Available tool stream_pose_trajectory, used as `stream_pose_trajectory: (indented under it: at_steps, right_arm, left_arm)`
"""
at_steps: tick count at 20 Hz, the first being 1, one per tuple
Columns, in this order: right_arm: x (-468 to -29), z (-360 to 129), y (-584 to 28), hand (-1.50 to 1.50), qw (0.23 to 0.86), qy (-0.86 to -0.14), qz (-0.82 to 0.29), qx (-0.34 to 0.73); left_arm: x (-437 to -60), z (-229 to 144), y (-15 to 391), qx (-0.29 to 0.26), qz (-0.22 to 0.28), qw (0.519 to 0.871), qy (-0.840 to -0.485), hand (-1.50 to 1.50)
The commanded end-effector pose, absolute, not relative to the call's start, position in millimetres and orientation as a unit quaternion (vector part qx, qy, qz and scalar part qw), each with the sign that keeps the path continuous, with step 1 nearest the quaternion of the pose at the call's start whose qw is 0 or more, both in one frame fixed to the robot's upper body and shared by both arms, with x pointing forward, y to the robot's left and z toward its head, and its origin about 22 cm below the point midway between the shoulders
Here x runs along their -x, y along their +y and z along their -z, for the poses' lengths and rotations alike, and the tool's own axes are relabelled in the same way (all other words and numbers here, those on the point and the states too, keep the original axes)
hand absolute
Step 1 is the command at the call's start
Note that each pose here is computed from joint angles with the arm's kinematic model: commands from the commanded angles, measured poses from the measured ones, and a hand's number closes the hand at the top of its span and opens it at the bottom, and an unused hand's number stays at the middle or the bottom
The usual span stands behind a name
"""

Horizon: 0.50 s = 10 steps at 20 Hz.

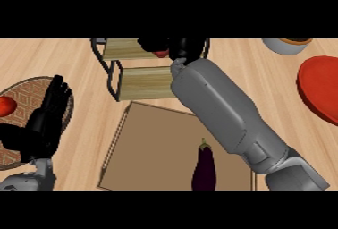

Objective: Pick the bell pepper from the tray and place it in the tiered shelf

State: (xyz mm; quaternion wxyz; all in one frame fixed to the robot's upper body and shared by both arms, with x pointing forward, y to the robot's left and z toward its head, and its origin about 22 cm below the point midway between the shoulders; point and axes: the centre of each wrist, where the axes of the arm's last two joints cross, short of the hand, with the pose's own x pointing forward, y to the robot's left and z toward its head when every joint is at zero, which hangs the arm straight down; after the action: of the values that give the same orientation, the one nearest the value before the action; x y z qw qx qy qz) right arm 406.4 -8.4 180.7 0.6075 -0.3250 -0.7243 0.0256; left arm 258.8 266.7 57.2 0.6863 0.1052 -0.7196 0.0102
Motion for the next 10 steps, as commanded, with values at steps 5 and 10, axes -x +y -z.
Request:
stream_pose_trajectory:
  at_steps: [5,10]
  right_arm:
    - [-404.4,-200.7,-32.9,-1.5,0.629,-0.696,0.082,0.336]
    - [-383.9,-189.2,-99.9,-1.5,0.638,-0.683,0.093,0.343]
  left_arm:
    - [-247.4,-51.3,276.9,-0.119,-0.023,0.693,-0.711,0.0]
    - [-234.5,-40.8,283.9,-0.129,-0.033,0.692,-0.709,0.0]
